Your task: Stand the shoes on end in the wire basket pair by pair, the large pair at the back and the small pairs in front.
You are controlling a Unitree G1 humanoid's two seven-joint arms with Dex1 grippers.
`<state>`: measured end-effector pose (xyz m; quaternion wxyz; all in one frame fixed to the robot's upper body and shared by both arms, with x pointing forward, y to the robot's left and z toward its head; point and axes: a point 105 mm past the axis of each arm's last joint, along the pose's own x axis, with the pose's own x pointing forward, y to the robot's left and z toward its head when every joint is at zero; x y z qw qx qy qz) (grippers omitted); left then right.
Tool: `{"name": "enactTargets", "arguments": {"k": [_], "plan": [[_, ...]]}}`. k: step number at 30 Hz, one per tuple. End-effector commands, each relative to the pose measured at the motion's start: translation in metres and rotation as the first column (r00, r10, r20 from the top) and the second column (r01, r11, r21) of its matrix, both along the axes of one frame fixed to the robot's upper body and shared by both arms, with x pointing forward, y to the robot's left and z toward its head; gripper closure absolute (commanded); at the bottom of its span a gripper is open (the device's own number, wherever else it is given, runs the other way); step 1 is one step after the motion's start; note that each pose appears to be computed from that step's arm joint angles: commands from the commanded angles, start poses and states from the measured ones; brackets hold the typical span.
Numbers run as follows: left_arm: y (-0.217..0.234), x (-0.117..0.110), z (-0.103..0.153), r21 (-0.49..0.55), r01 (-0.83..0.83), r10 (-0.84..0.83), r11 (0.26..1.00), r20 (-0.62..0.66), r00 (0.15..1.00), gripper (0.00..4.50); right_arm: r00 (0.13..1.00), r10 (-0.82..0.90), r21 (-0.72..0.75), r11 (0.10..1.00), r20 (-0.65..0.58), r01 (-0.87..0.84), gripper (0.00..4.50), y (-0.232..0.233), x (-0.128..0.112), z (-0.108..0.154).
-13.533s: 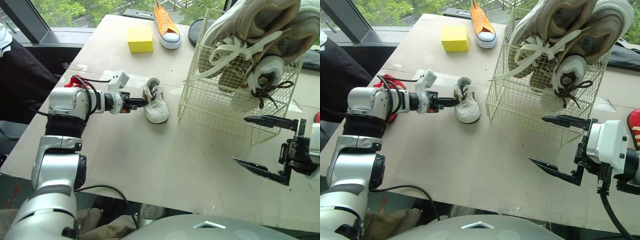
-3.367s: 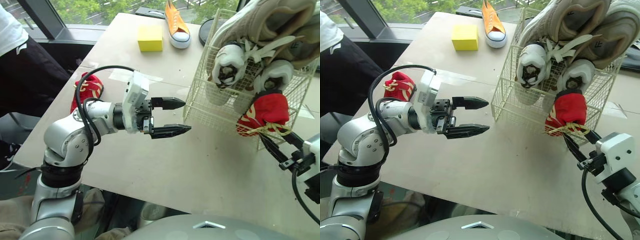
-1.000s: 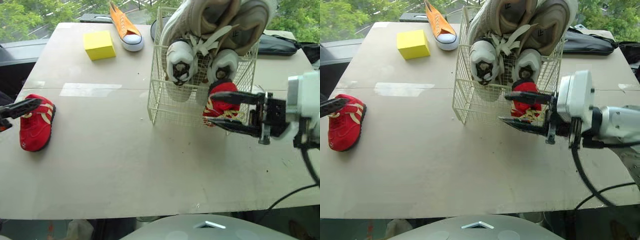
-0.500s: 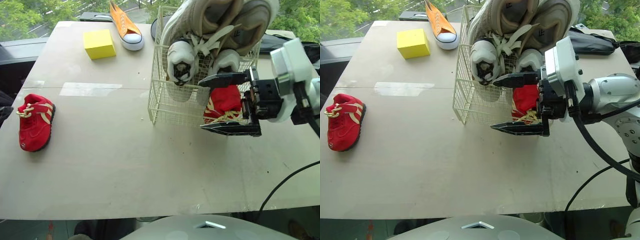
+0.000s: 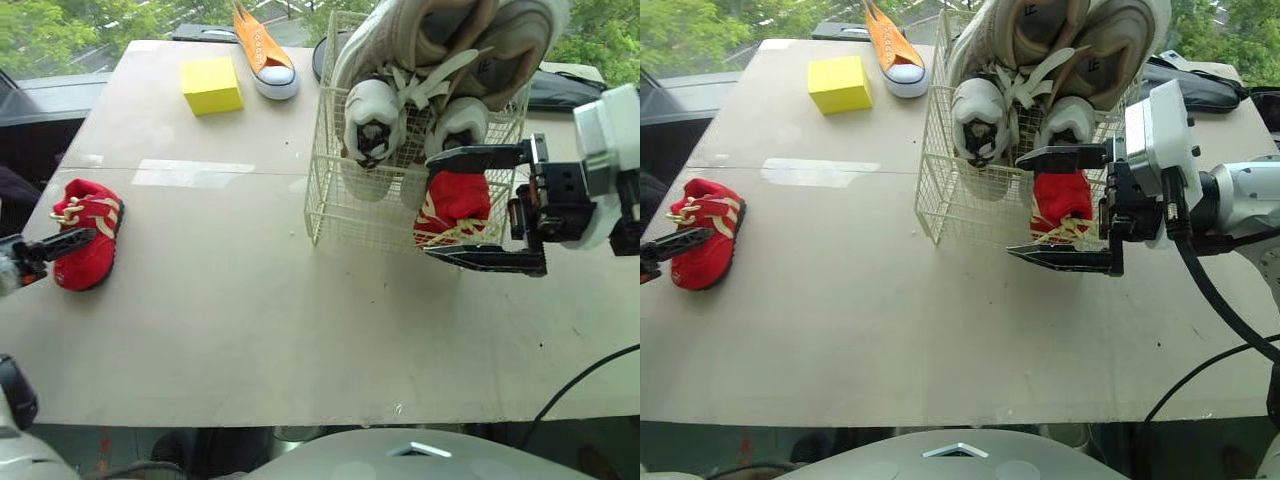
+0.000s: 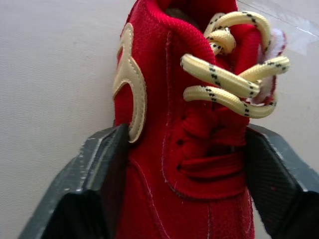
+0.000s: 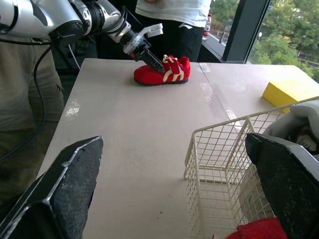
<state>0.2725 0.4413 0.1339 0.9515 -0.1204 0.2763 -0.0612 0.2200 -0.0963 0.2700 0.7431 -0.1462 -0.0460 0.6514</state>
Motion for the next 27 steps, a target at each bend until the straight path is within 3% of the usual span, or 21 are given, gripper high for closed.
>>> {"name": "enactTargets", "arguments": {"k": [1,4,6,10,13,17,21,24,27], "plan": [[-0.028,0.007,-0.038,-0.075,0.102,-0.109,0.992,-0.101,0.989,2.56,0.998,-0.033,-0.002,0.999,0.044,0.033,0.00,-0.002,-0.010,0.009],[-0.039,0.016,-0.028,-0.166,0.126,-0.131,0.978,-0.023,0.991,3.57,0.997,-0.065,-0.005,0.998,0.042,0.065,0.00,-0.002,-0.011,0.010],[-0.042,0.017,-0.017,-0.233,0.135,-0.131,0.963,0.033,0.991,3.98,0.996,-0.083,-0.009,0.997,0.038,0.083,0.00,-0.002,-0.011,0.008],[-0.049,0.017,0.005,-0.326,0.198,-0.161,0.924,0.136,0.977,4.07,0.994,-0.105,-0.016,0.994,0.021,0.105,0.00,-0.003,-0.010,-0.002],[-0.072,0.023,0.035,-0.328,0.319,-0.241,0.889,0.258,0.936,4.10,0.993,-0.116,0.018,0.993,0.010,0.116,0.00,-0.004,-0.008,0.000],[-0.127,0.028,0.088,-0.247,0.459,-0.313,0.854,0.462,0.830,4.11,0.993,-0.117,0.071,0.991,0.015,0.116,0.00,-0.002,-0.006,0.004],[-0.229,0.016,0.149,-0.016,0.600,-0.401,0.800,0.728,0.555,4.11,0.985,-0.152,0.157,0.978,0.082,0.138,0.00,-0.011,-0.008,0.011],[-0.267,0.011,0.170,0.048,0.556,-0.347,0.830,0.825,0.446,4.11,0.969,-0.216,0.198,0.962,0.117,0.190,0.00,-0.020,-0.007,0.012],[-0.303,0.001,0.166,0.241,0.490,-0.431,0.838,0.844,0.321,4.11,0.950,-0.292,0.198,0.943,0.107,0.267,0.00,-0.038,-0.011,0.006]]}}
